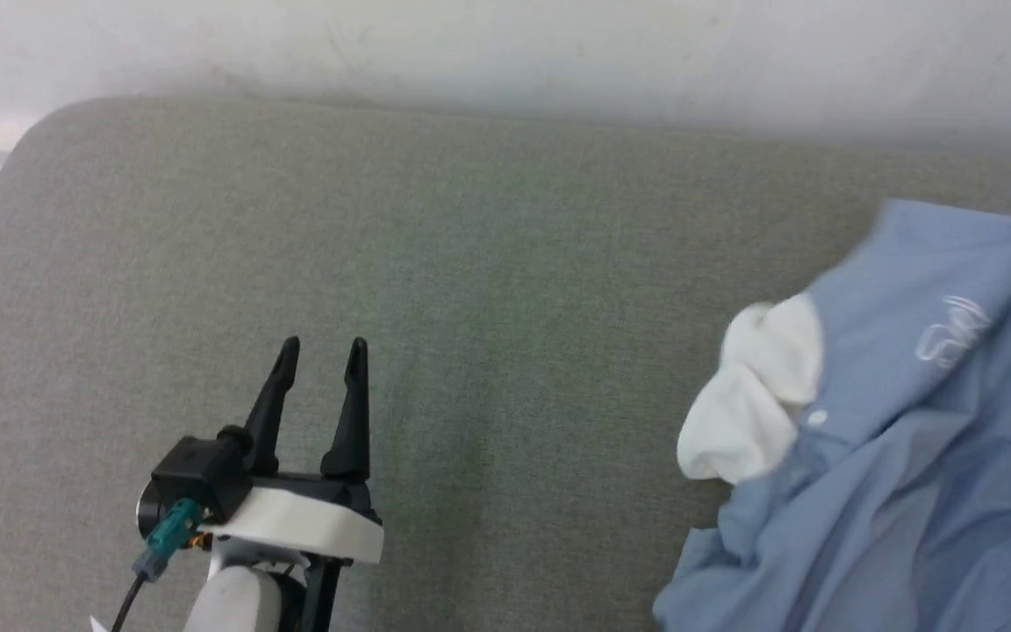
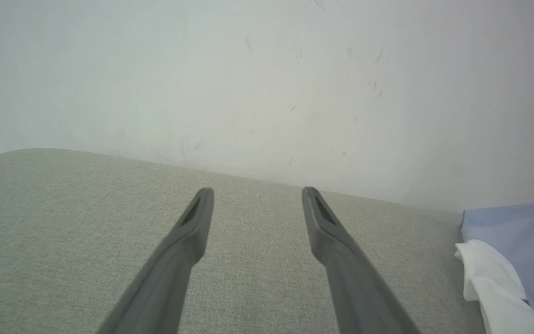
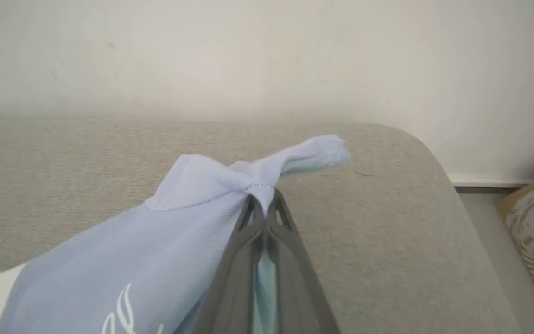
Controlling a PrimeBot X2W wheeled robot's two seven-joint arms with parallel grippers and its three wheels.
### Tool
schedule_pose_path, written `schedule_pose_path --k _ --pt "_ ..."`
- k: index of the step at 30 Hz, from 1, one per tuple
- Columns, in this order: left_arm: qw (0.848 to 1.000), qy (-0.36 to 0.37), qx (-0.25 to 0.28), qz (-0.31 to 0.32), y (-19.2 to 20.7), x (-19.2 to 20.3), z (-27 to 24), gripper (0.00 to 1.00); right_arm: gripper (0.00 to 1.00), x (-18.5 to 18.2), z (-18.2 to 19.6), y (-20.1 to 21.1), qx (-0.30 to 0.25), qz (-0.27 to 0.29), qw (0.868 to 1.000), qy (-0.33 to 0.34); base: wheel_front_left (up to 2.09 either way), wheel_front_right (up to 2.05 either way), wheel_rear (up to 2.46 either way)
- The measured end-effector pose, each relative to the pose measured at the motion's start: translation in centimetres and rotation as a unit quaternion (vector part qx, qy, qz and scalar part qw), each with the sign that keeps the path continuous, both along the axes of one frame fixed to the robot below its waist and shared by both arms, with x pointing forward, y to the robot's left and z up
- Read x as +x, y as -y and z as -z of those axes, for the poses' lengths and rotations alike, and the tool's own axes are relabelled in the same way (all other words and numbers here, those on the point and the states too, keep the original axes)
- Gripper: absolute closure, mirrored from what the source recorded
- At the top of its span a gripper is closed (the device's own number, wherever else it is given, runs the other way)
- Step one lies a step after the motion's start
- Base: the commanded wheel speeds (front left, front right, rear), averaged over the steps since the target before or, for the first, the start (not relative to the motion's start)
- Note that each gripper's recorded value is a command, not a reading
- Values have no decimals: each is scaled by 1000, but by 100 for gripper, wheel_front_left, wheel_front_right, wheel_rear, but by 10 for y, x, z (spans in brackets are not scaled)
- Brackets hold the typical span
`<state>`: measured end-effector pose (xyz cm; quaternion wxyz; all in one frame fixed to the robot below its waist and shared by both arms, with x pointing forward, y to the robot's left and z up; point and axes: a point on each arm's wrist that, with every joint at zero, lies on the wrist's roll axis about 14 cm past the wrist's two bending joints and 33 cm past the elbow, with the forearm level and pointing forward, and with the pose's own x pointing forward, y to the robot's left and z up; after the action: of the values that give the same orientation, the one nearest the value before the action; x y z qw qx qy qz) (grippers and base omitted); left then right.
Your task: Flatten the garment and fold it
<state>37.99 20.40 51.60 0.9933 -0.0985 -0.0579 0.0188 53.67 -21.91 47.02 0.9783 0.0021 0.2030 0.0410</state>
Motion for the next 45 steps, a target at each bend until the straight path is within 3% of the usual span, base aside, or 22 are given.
schedule_pose_path --k 4,7,8,10,11,12,21,25,27,31,35,41,45 --pt "1000 2 0 5 4 -4 -1 0 100 -37 12 84 -9 110 994 -9 0 0 0" --pt "1000 4 -1 9 7 -4 -2 0 100 -78 38 121 -10 166 985 -42 0 0 0" --pt "1000 4 0 11 8 -3 -2 0 91 -90 47 126 -7 179 982 -54 0 0 0" --pt "1000 7 0 14 10 -2 -4 0 54 -113 63 131 3 201 977 -70 0 0 0" --pt "1000 9 0 15 11 -2 -5 0 15 -122 70 132 10 211 974 -77 0 0 0" --pt "1000 10 -1 15 11 -2 -5 0 0 -130 74 133 15 219 973 -77 0 0 0" --pt "1000 9 2 5 6 -13 -5 0 0 -142 31 135 17 251 966 61 0 0 0" --pt "1000 9 4 1 3 -19 -5 0 0 -141 2 115 3 225 968 114 0 0 0" --pt "1000 8 5 -1 2 -23 -4 0 0 -140 -3 90 1 188 975 115 0 0 0" --pt "1000 9 6 -6 -1 -26 -5 0 0 -147 10 19 15 87 995 47 0 0 0" --pt "1000 7 8 -4 2 -29 -4 0 0 -163 15 -46 27 -22 999 -16 0 0 0" --pt "1000 5 8 0 4 -29 -3 0 0 -189 26 -105 15 -150 983 -106 0 0 0" --pt "1000 -3 7 3 6 -27 2 0 0 -205 58 -115 2 -185 964 -192 0 0 0"
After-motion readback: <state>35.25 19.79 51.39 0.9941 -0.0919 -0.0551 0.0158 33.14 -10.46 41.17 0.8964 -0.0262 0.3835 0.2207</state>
